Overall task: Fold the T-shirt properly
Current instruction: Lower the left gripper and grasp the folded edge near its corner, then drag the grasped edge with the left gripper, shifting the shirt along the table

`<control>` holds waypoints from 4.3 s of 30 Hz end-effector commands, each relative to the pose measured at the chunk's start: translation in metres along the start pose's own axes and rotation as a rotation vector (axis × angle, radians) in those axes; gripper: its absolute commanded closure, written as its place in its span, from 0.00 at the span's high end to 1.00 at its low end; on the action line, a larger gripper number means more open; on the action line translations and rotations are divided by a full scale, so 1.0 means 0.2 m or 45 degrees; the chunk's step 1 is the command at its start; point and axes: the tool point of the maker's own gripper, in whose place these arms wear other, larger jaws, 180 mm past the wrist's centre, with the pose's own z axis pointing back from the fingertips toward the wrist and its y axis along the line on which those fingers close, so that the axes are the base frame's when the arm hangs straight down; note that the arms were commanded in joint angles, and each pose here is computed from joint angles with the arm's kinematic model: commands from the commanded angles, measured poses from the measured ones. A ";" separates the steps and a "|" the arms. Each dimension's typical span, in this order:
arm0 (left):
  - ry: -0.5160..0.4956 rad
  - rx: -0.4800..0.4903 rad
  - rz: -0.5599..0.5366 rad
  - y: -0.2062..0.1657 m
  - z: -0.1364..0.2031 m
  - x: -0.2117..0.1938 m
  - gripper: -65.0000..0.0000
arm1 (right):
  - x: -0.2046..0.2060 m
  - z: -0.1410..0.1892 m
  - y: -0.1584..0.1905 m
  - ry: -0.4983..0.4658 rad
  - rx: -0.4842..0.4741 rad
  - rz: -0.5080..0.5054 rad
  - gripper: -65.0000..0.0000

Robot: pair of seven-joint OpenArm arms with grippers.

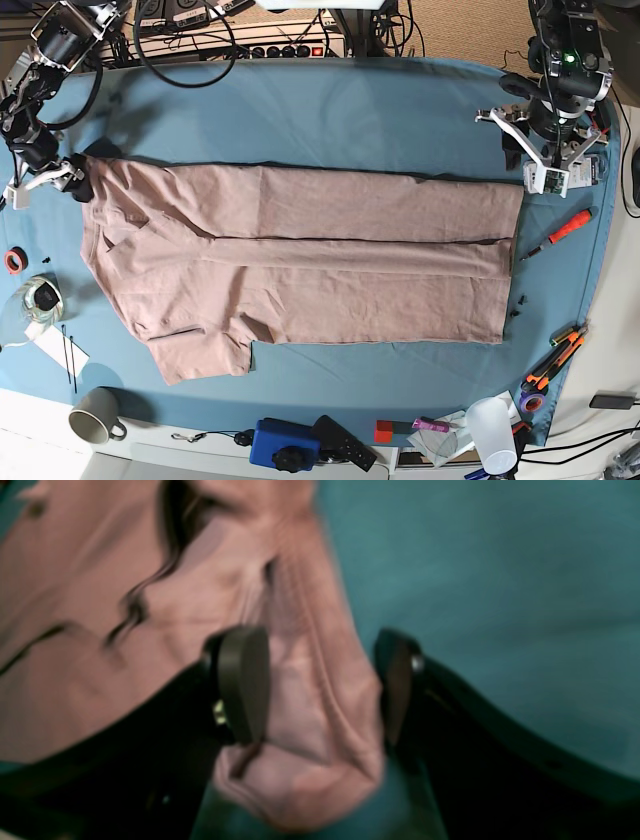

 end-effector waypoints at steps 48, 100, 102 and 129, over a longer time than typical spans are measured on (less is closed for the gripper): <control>0.047 0.053 0.308 0.15 -0.54 0.10 0.51 | -0.10 0.00 0.11 0.127 0.143 -0.075 0.52; 0.431 -0.099 0.311 0.00 -0.41 -0.14 0.00 | 0.01 0.27 -0.04 0.090 0.036 0.008 0.00; 0.436 -0.101 0.312 0.00 -0.41 -0.15 0.00 | 0.03 0.29 -0.02 0.078 0.034 0.049 0.00; 0.526 -0.051 0.181 0.02 -0.13 -0.40 0.00 | -0.18 0.62 -0.18 0.191 -0.163 0.082 0.00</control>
